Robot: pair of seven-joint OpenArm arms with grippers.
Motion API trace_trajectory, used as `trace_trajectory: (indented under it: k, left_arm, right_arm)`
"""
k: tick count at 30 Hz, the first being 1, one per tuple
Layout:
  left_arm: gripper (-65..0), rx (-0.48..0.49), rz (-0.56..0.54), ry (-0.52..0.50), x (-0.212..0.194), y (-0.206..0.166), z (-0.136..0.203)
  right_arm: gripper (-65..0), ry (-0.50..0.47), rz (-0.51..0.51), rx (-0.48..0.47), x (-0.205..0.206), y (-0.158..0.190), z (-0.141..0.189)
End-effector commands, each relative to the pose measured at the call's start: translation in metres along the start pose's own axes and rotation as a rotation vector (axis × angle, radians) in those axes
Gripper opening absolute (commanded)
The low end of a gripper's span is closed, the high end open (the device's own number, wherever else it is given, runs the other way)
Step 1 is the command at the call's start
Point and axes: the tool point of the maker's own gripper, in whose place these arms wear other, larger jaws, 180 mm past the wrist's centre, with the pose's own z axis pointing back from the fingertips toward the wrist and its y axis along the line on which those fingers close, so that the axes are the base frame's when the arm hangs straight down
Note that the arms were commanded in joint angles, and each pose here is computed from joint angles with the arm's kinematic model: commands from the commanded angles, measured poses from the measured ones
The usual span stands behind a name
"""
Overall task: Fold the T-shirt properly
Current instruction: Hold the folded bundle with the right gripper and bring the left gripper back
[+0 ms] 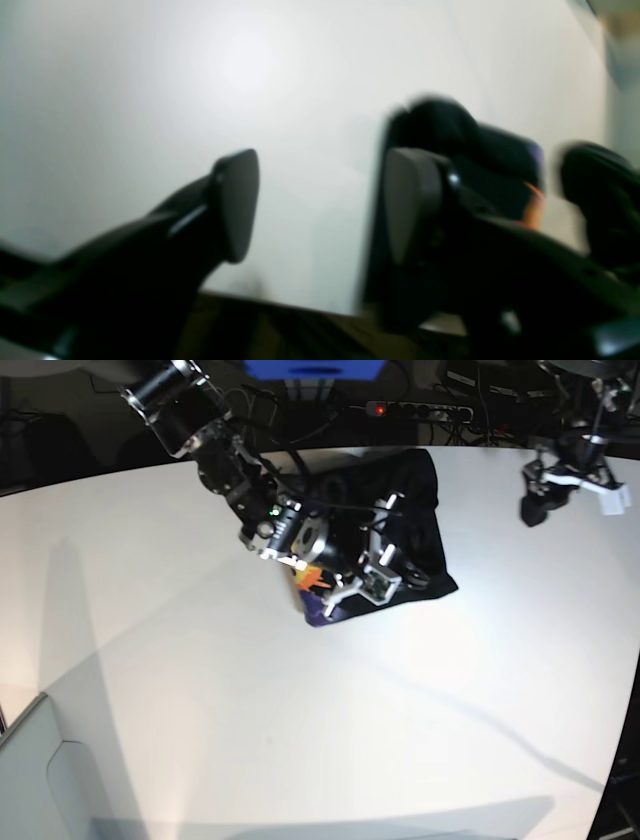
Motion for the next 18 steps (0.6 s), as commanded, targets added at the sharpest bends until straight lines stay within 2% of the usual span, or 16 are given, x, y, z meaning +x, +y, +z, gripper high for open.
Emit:
trace_trajectory:
  k: [1, 7, 13, 15, 18]
  left_arm:
    - [-23.6, -0.034, -0.002, -0.006, 0.0, -0.01, -0.002]
    - [-22.1, -0.115, -0.011, 0.119, -0.048, -0.049, -0.029]
    - [-22.4, -0.178, -0.026, 0.183, -0.07, -0.075, -0.039]
    - [-25.7, -0.204, -0.032, 0.201, -0.076, -0.084, -0.041]
    - [-35.8, -0.216, -0.031, 0.214, -0.08, -0.088, -0.042]
  right_arm:
    - [-64.5, -0.06, 0.009, -0.001, 0.018, -0.003, 0.002]
    - [-64.4, -0.044, -0.008, -0.059, 0.007, -0.022, 0.018]
    - [-64.4, -0.052, -0.031, -0.118, 0.006, -0.04, 0.029]
    - [-64.4, -0.037, -0.032, -0.123, -0.001, -0.041, 0.032]
    - [-64.4, -0.029, -0.033, -0.123, -0.004, -0.041, 0.034]
